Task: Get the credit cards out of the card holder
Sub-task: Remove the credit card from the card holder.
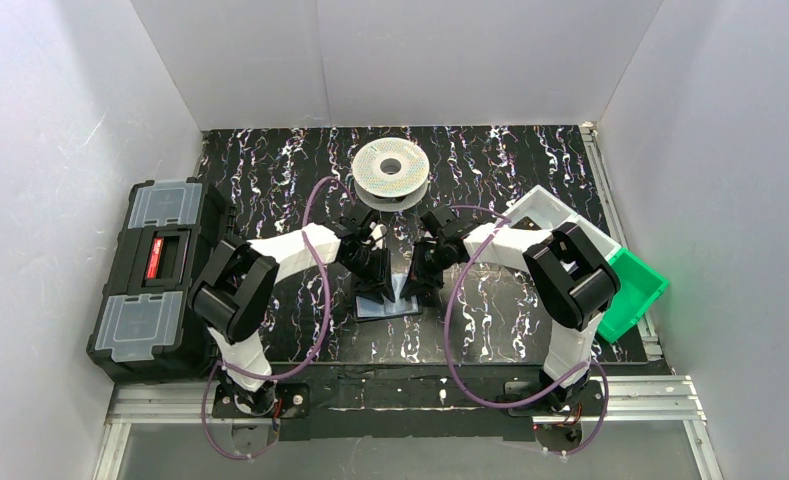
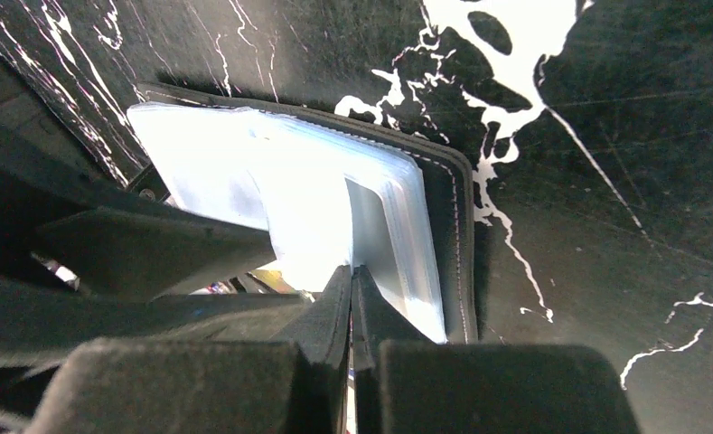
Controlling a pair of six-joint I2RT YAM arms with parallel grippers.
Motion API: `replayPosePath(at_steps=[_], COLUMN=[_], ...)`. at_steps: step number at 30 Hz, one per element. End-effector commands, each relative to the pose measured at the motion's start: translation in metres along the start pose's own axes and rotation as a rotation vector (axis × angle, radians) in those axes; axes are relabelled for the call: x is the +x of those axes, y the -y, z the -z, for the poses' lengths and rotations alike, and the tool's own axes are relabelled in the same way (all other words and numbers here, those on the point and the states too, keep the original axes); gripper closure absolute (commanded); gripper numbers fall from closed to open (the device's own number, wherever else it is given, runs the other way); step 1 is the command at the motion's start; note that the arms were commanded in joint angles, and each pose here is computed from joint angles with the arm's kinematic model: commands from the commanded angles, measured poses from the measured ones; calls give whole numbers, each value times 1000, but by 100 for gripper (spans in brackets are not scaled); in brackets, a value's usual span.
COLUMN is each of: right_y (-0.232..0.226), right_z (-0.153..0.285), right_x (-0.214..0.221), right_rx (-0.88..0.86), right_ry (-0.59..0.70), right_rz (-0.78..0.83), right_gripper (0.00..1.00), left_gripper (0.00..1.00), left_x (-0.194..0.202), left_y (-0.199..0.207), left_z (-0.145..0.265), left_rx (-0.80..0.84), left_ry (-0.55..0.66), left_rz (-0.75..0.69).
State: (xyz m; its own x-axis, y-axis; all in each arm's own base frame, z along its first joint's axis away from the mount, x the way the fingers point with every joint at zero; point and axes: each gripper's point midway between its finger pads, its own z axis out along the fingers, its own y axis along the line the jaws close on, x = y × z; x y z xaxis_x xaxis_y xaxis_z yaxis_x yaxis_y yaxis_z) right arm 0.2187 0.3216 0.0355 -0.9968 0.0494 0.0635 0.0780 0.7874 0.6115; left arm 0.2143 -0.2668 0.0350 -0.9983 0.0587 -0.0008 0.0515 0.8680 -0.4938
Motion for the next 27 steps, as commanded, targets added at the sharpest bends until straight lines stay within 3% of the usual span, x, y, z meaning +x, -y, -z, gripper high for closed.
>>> replayPosePath(at_steps=[1,5,12,21,27], right_y=[-9,-19,-47,-82,-92], right_z=[12,22,31,6,-17], right_x=[-3,-6,-6,1,-3], right_rx=[-1,-8,-27,-39,-27], right_ry=[42,63,75,18,-14], right_rz=[34,56,109,167,179], right_gripper=[99,99,99,70,60], left_gripper=[60,51,55,59,59], left_x=[-1,2,5,3,8], left_y=[8,-2,-26,-33,-29], left_z=[40,58,86,115,127], left_rx=[-35,-90,-196,-193,-160], left_ry=[74,114,185,246,261], left_rz=[-39,-42,-25,-27,-34])
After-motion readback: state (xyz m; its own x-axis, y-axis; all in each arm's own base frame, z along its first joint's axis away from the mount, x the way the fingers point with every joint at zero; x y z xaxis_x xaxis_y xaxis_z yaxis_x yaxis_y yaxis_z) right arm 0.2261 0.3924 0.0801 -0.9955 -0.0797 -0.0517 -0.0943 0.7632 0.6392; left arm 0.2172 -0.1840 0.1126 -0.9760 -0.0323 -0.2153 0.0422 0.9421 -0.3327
